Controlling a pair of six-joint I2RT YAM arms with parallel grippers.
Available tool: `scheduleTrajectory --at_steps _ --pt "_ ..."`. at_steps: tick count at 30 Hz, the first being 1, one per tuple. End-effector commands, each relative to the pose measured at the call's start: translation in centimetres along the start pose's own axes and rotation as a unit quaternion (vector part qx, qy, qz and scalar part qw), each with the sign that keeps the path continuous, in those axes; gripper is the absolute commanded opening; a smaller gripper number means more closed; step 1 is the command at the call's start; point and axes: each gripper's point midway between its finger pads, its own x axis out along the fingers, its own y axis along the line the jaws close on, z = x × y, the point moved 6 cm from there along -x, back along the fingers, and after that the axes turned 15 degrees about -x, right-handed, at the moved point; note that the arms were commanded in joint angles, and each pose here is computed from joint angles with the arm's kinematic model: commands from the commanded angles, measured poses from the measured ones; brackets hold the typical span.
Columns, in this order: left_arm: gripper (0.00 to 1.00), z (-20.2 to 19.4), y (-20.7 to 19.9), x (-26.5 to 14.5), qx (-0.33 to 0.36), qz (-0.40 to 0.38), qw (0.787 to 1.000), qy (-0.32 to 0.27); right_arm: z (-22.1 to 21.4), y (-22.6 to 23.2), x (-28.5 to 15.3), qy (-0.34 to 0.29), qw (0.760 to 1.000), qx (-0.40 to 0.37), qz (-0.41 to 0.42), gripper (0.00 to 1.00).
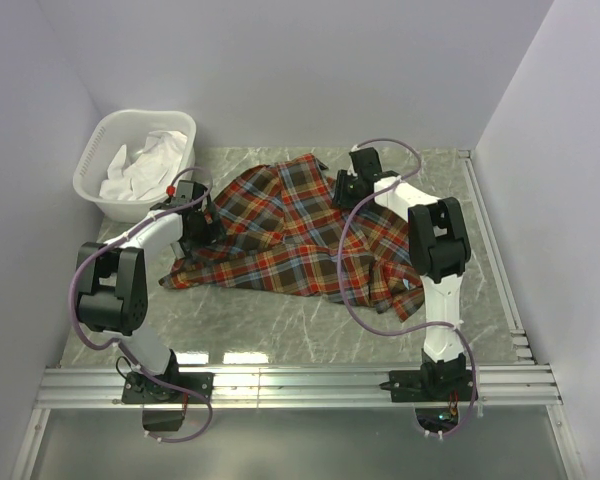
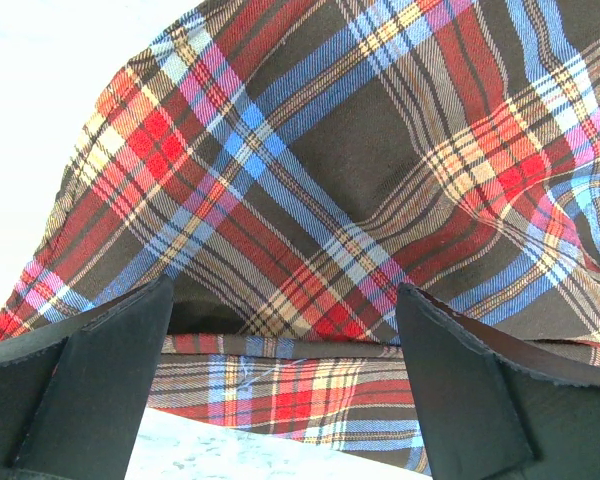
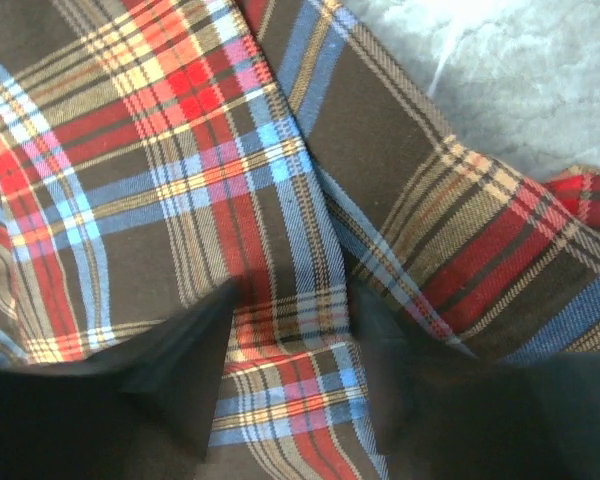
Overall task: Fold and stack the long sleeve shirts
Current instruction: Flatten the shirt out
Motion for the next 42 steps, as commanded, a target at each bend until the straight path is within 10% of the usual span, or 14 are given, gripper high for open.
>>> scheduleTrajectory --at_steps 1,9,17,30,37,42 --pt "0.99 0.7 -0.5 -0.3 0.006 -0.006 1.0 -0.014 2.1 0.4 -1.0 -0.036 0.999 -0.018 0.023 0.45" --pt "0.99 0.9 -0.5 -0.5 0.006 -0.003 1.0 -0.019 4.0 2.9 -6.0 -0.082 0.991 -0.078 0.067 0.0" --pt "0.99 1.1 -0.4 -0.5 0.005 0.003 1.0 -0.026 3.3 9.7 -18.5 -0.165 0.962 -0.171 0.134 0.0" --pt "0.99 1.2 -0.2 -0.5 0.0 0.013 1.0 -0.029 -16.3 17.2 -30.6 -0.112 0.868 -0.287 0.388 0.0" --pt "0.99 1.6 -0.5 -1.9 -0.007 -0.015 0.999 -0.048 -23.4 16.1 -29.9 0.061 0.854 -0.288 0.428 0.4" --pt "0.99 1.4 -1.2 -3.5 -0.002 -0.041 0.997 -0.058 -19.2 13.8 -28.7 0.035 0.932 -0.247 0.264 0.69"
